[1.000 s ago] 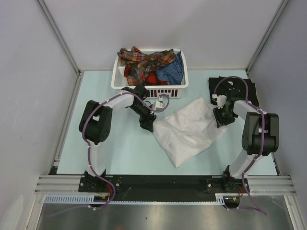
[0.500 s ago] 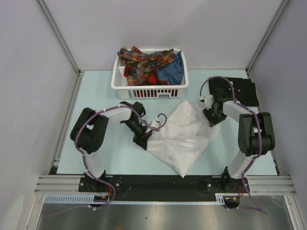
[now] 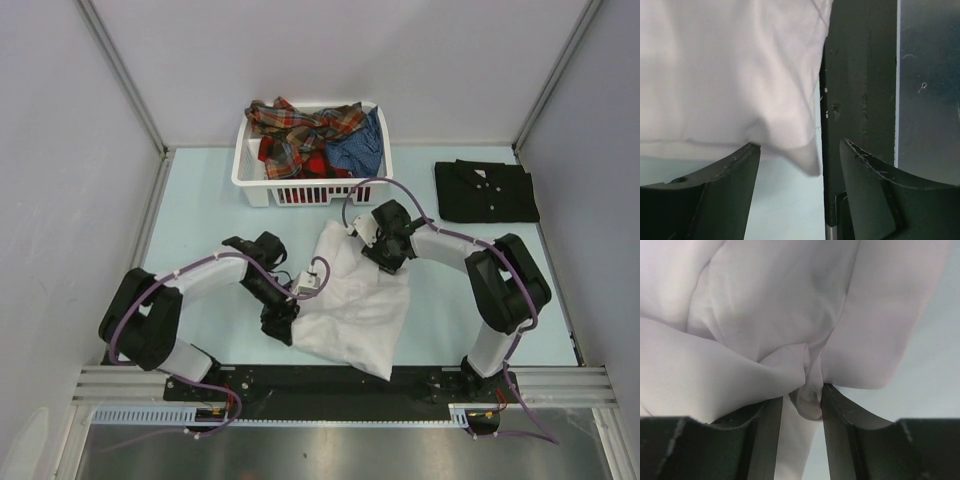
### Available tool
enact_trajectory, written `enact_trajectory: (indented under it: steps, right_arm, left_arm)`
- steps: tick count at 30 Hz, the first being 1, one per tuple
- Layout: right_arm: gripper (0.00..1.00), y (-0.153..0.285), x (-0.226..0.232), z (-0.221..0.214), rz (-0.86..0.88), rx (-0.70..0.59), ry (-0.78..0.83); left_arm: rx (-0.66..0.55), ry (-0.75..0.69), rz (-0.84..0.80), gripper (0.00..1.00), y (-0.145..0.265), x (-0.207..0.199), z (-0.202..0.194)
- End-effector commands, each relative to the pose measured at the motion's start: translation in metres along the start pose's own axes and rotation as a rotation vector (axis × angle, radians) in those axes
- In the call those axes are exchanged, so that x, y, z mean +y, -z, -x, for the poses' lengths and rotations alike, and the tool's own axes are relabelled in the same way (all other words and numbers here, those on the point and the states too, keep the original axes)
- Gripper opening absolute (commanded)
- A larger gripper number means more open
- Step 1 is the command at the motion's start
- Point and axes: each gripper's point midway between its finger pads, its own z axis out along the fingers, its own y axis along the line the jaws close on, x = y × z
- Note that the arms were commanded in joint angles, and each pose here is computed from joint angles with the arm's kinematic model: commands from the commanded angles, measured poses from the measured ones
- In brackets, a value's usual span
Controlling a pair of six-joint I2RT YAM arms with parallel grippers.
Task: Fold and stack the long sleeve shirts
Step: Fold the shirt
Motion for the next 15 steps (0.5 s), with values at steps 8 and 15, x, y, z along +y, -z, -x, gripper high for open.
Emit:
enact_trajectory:
  steps: [8,15]
  right_arm:
    - [0.42,-0.039,-0.02,0.071,-0.051,-0.134,0.132]
    - [0.45,-0.017,-0.067,0.086,-0.151,-0.164,0.121]
  left_arm:
    - [-0.287,0.161,0.318,0.68,0.079,0.054,0.019]
    - [-0.405,0.343,0.601,0.63,0.111,0.132,0.037]
